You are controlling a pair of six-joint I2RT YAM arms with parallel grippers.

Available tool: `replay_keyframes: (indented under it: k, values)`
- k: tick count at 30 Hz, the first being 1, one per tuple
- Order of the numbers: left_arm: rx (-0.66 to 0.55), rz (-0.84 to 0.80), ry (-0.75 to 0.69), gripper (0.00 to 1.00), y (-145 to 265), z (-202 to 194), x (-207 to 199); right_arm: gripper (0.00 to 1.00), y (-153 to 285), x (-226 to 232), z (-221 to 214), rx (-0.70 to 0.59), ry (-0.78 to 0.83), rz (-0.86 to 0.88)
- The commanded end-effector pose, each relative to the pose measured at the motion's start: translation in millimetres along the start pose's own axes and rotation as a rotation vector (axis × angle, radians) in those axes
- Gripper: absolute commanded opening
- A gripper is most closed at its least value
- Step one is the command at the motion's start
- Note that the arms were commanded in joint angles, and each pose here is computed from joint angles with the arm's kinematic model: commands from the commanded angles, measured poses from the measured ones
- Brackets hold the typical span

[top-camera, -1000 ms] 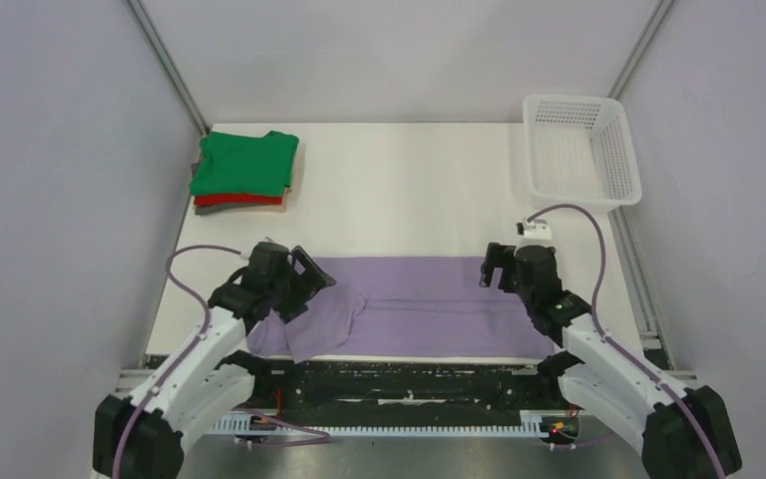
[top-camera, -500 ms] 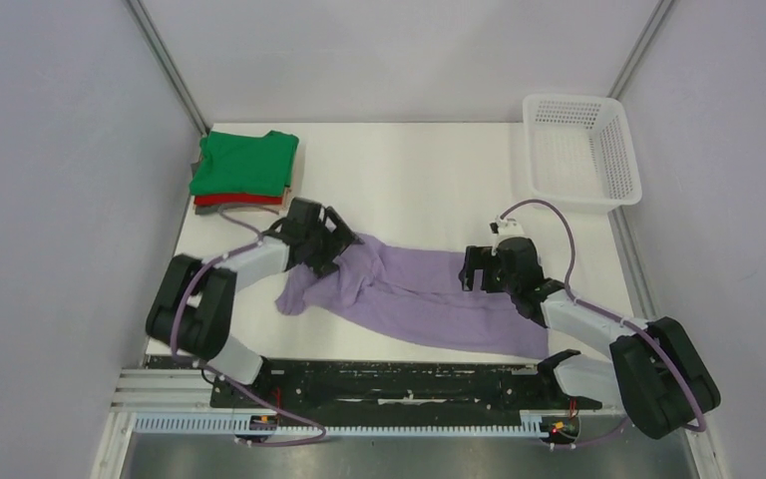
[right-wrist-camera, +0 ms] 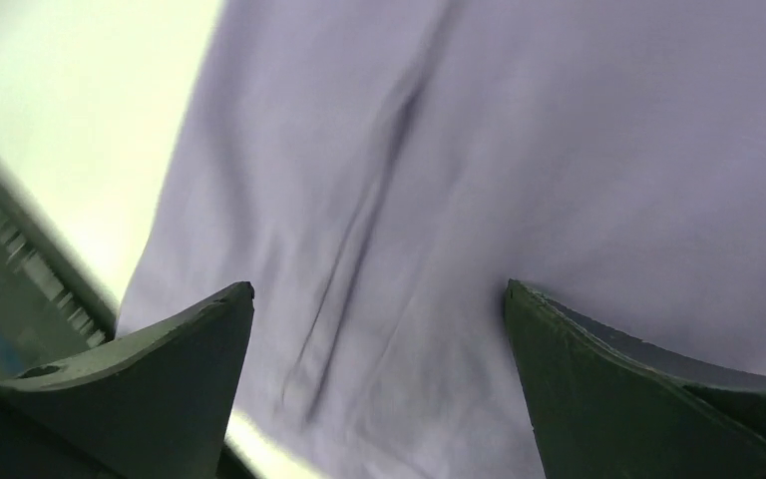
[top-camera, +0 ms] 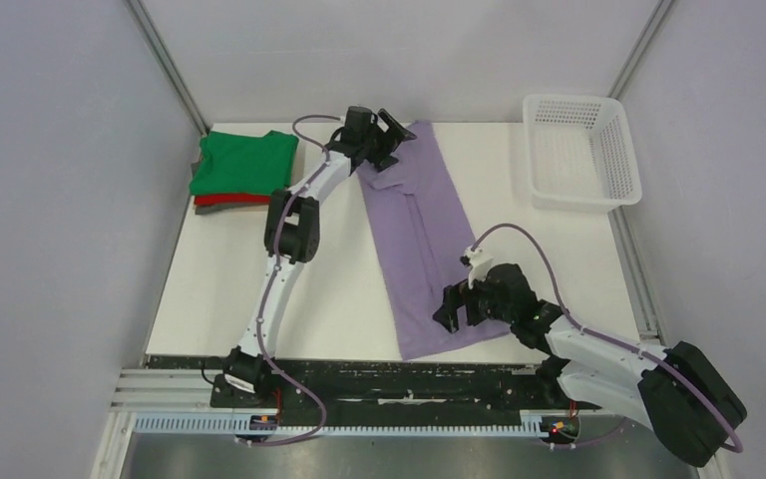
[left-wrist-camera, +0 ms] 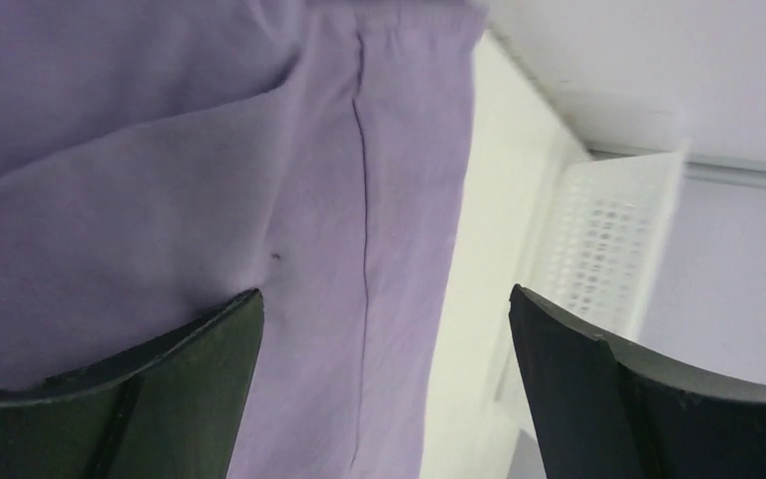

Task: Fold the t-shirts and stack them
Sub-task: Rotate the tshirt 90 degrees, then grab the bottom of the folded rectangular tshirt with both arms

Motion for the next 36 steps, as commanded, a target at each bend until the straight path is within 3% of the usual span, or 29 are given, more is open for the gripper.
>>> replay_keyframes:
  k: [1, 6, 13, 16, 21, 24, 28, 33, 36]
  values:
    - [0.134, -0.134, 0.07, 1.0, -62, -42, 10, 0.98, 5, 40, -26, 0.147, 0.074, 0.312]
    - [0.055, -0.25, 0.047, 1.0, -66, -43, -9, 0.98, 6, 63, -9, 0.065, 0.166, 0.405]
    - [0.001, -0.307, -0.136, 1.0, -30, -24, -53, 0.98, 15, 63, 17, -0.112, 0.144, 0.297]
    - [-0.005, -0.37, -0.241, 1.0, 11, -13, -94, 0.98, 23, 57, 27, -0.219, 0.087, 0.19]
    - [0.022, -0.52, -0.494, 1.0, 119, -19, -171, 0.98, 36, 34, 36, -0.328, 0.011, -0.08]
    - [0.021, -0.504, -0.578, 1.0, 182, -34, -184, 0.98, 44, 27, 40, -0.34, -0.012, -0.188]
    - [0.047, -0.387, -0.581, 1.0, 243, -72, -156, 0.98, 52, 18, 34, -0.272, -0.054, -0.313]
    - [0.044, -0.158, -0.51, 1.0, 291, -163, -74, 0.98, 67, 1, 15, -0.134, -0.092, -0.475]
    - [0.167, -0.085, -0.46, 1.0, 304, -216, -17, 0.98, 74, -2, 10, -0.11, -0.108, -0.491]
Point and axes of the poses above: each gripper's point midway between its finger pads, its own y axis back along the fingers, its own x axis along the line the jaws close on, z = x × y, the point moved 9 cm from there along y, back along the fingers, and after that the axes turned 5 degrees about -y, right-handed, at the moved point
